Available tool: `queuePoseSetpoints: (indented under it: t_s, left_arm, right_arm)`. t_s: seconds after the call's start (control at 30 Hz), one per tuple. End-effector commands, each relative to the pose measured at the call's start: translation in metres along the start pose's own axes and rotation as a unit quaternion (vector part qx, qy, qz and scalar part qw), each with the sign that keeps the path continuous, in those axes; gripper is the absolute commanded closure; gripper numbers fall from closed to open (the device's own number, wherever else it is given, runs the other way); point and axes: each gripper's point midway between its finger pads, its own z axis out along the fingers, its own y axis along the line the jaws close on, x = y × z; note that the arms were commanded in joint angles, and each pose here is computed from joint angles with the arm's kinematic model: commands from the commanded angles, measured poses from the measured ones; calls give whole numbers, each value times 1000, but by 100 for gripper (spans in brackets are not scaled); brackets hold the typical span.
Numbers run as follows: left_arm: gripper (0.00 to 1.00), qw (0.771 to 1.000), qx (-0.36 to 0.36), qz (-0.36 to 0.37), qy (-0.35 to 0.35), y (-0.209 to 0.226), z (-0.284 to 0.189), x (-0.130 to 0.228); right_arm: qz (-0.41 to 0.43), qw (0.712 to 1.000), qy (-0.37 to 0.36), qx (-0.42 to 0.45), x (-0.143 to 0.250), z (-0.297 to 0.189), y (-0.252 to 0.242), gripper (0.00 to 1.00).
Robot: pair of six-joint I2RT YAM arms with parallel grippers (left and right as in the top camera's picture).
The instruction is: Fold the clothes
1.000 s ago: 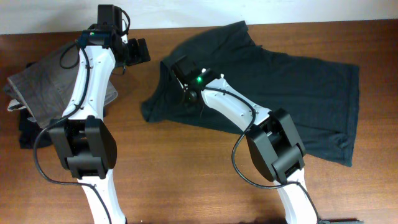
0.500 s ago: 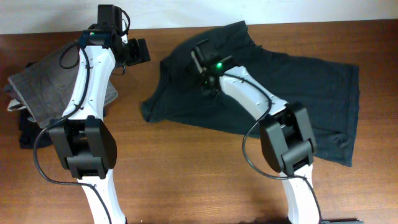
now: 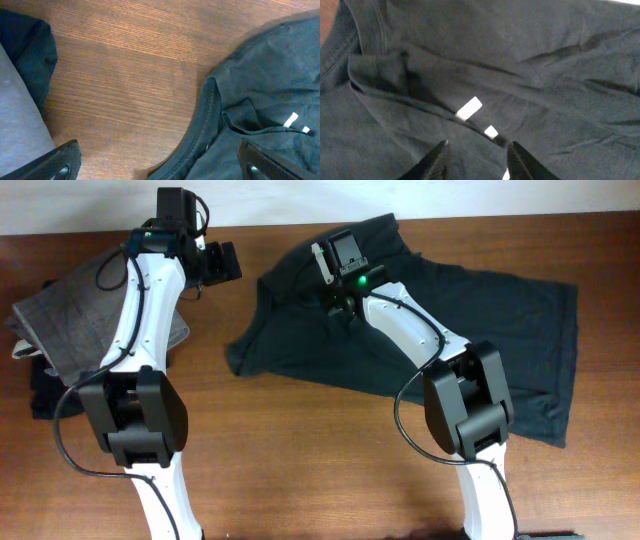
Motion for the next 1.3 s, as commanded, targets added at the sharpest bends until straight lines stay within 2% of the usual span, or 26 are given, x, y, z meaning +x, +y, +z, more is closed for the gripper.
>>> queuePoseSetpoints:
  t_s: [0.0,0.07,0.23,0.43,0.47,0.57,0.7,0.8,1.03,1.27]
  left_arm:
    - [1,1000,-4,-1,-8,3,-4,-4]
    - [1,1000,-4,-1,-8,3,-4,-4]
    - [1,1000,-4,-1,-8,3,-4,-4]
    - [1,1000,-4,-1,-8,3,-4,-4]
    - [1,1000,-4,-1,-8,3,-4,-4]
    - [1,1000,-4,-1,-8,3,-4,-4]
    - [1,1000,-4,-1,-8,3,-4,-4]
    - [1,1000,-4,-1,-8,3,-4,-4]
    - [1,1000,-4,-1,-8,3,-4,-4]
    - [1,1000,-4,-1,-8,3,-4,-4]
  right_arm:
    - [18,1000,-11,10,-13,-8,-22,51]
    - [26,1000,4,14,-15,-27,-36,47]
    - [36,996,72,24,-4,-96,-72,46]
    - [16,981,192,12,52,-150,-100,46]
    - [12,977,214,5,63,-153,-102,50]
    - [-1,963,264,-50,94,-154,-96,55]
    - [-14,948,286,-142,120,-146,-75,61]
    - [-29,933,300,-199,139,-141,-54,60]
    - [-50,919,325,-216,180,-111,-37,53]
    - [-65,926,324,-184,204,-82,-43,52]
